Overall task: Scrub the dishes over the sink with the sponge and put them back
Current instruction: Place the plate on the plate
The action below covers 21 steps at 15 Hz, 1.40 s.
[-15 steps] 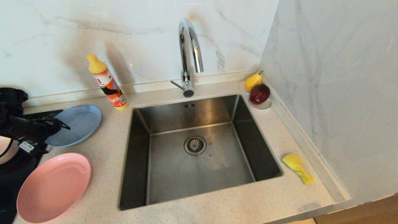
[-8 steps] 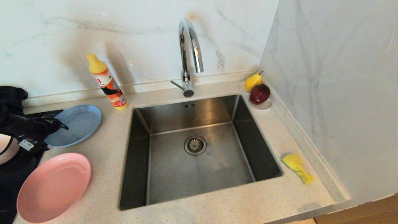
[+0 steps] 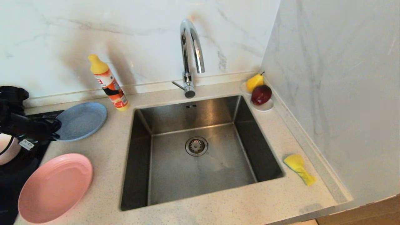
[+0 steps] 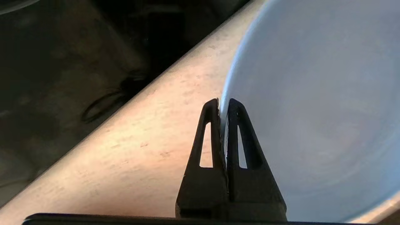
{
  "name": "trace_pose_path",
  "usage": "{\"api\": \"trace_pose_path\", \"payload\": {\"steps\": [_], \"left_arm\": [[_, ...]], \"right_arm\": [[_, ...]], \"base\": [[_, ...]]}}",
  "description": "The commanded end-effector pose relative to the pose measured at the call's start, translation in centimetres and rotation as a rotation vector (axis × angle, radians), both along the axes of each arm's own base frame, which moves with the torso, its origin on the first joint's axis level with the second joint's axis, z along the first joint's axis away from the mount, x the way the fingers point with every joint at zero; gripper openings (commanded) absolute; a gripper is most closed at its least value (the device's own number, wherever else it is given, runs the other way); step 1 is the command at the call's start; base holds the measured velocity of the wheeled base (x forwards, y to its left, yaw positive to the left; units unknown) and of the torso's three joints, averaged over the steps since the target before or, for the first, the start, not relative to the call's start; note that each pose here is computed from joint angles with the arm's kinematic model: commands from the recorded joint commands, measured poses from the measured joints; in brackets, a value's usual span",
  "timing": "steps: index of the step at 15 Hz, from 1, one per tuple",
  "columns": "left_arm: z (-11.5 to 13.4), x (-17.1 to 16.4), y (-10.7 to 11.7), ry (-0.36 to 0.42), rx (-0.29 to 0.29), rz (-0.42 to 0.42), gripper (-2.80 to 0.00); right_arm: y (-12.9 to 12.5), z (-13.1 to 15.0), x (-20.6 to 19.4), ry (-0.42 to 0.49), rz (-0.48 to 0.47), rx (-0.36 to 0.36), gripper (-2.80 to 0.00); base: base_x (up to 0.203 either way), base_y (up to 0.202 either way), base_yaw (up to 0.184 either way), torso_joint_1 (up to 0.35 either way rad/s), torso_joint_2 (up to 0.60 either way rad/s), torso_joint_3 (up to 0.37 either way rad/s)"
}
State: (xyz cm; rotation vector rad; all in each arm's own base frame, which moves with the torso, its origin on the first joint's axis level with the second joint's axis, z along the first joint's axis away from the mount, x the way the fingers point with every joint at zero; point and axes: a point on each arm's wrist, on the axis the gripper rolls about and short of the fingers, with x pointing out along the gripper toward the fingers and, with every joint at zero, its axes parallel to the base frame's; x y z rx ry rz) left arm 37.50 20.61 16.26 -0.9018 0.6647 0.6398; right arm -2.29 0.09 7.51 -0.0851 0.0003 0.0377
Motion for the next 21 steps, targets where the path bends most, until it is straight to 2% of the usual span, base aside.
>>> {"api": "trace_pose_path", "payload": {"steps": [1, 7, 16, 19, 21], "left_arm": [[-0.6, 0.2, 0.1, 0.027, -0.006, 0.005, -2.80], [0.8, 0.1, 0.5, -0.002, 0.037, 0.019, -2.80], [8.8, -3.8, -0.2, -0.128, 0.129, 0.041, -2.80], [10.5, -5.4, -0.6, -0.122, 0.136, 0.046, -2.80], [11.4, -7.2, -1.1, -0.081, 0.141, 0.032, -2.80]], "right_arm": [[0.0, 0.0, 0.0, 0.000, 0.001, -0.001, -2.80], [0.0, 0.0, 0.0, 0.000, 0.001, -0.001, -2.80], [0.0, 0.0, 0.0, 0.000, 0.001, -0.001, -2.80], [0.0, 0.0, 0.0, 0.000, 0.001, -0.001, -2.80], [0.0, 0.0, 0.0, 0.000, 0.001, -0.001, -2.80]], "base": [[0.000, 0.000, 0.000, 0.000, 0.00, 0.000], [0.000, 0.000, 0.000, 0.000, 0.00, 0.000], [0.000, 0.000, 0.000, 0.000, 0.00, 0.000], [0.000, 0.000, 0.000, 0.000, 0.00, 0.000], [0.000, 0.000, 0.000, 0.000, 0.00, 0.000]]}}
